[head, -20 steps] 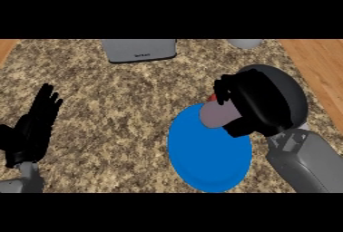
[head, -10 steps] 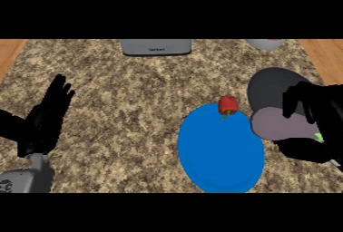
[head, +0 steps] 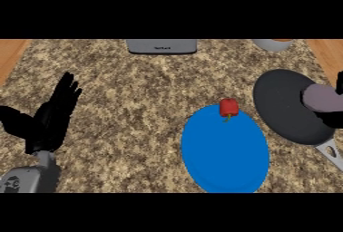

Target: Pick the eggplant from the plate and place it in the pan

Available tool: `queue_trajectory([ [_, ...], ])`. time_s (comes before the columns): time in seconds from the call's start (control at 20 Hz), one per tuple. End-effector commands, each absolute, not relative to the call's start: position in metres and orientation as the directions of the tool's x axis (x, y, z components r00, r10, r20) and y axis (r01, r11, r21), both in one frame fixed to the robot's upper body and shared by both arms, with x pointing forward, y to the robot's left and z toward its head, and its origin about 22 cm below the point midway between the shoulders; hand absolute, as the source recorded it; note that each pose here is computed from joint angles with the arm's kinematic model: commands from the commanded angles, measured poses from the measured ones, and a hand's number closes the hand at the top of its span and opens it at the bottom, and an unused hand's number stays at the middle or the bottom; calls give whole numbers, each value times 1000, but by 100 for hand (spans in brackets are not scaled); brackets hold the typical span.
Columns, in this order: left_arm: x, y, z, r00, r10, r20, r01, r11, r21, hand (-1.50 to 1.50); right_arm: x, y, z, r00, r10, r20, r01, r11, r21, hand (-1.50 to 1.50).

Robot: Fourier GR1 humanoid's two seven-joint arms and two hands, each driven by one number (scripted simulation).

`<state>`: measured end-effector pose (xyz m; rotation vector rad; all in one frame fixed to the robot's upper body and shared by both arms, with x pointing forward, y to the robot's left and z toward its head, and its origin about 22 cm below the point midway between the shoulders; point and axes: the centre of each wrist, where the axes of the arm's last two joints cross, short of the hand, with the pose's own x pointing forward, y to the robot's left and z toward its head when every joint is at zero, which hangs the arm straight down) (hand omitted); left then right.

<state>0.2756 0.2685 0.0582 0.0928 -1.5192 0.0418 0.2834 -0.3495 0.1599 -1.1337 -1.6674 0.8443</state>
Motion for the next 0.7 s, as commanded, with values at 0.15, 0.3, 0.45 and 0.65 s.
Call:
queue_trajectory([
  [0.15, 283, 263, 62, 51, -53, 997, -91, 994, 58, 0, 329, -396, 119, -186, 926, 328, 262, 368, -892, 150],
  [0.3, 284, 279, 48, 42, -27, 999, -69, 997, 30, 0, 345, -384, 95, -226, 906, 358, 224, 406, -886, 150],
  [0.45, 275, 263, 57, 55, -36, 998, -58, 998, 39, 0, 352, -391, 56, -216, 916, 338, 201, 380, -903, 150],
  [0.65, 279, 265, 61, 29, -48, 998, -65, 997, 50, 0, 366, -392, 44, -178, 944, 278, 168, 308, -936, 150],
])
